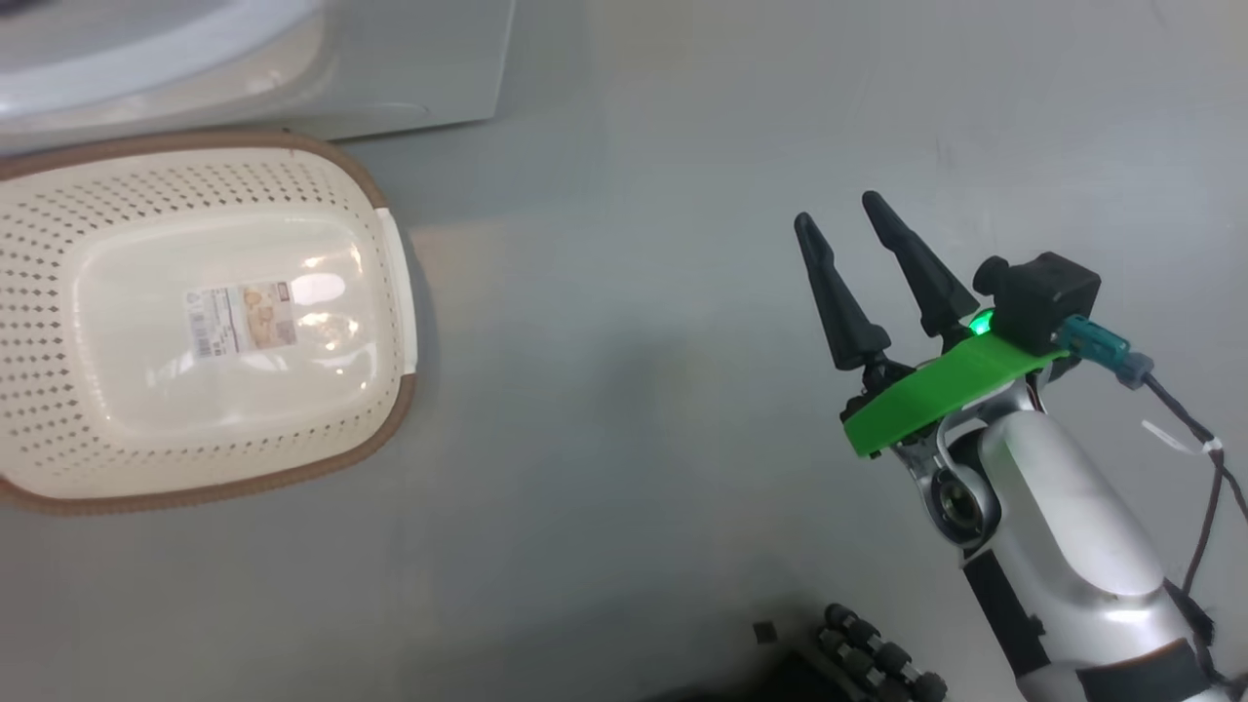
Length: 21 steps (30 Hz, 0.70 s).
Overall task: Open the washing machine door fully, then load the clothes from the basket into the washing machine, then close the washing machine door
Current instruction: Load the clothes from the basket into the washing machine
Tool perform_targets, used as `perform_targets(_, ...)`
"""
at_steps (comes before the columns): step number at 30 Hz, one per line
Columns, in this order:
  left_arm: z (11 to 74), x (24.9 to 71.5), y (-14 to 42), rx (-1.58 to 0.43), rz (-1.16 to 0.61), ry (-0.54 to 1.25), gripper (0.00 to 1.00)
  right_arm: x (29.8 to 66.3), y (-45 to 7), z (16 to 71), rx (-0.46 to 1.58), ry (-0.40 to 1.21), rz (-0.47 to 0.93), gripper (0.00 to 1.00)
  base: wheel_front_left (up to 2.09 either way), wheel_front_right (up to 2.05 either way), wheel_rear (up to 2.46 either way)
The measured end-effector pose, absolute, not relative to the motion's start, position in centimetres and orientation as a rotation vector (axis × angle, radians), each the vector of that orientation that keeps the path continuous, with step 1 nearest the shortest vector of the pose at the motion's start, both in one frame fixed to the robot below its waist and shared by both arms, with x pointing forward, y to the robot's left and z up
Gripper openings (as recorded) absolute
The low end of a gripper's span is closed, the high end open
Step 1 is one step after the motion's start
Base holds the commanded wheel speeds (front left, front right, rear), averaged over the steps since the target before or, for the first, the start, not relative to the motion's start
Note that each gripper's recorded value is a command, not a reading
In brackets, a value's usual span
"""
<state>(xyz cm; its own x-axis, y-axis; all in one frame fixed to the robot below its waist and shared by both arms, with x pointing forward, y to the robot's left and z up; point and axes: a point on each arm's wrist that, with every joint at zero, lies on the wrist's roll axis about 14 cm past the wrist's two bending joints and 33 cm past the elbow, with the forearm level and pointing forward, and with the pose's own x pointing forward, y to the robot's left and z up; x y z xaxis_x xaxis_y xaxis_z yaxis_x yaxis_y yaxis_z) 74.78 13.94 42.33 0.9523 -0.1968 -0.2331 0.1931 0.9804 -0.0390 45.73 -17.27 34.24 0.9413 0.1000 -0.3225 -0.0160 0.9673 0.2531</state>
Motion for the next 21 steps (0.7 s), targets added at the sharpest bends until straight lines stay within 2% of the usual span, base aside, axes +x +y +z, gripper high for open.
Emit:
perform_targets(7, 43.9, 70.9, 13.3, -0.061, -0.239, 0.215, 1.0, 44.7, -16.8, 36.1, 0.242, 0.311, 0.07, 1.0, 0.0, 0.0, 0.0)
perform_targets(21, 48.7, 57.5, 13.2, -0.155, -0.383, 0.141, 1.0, 41.5, -16.6, 42.1, 0.278, 0.183, 0.06, 1.0, 0.0, 0.0, 0.0)
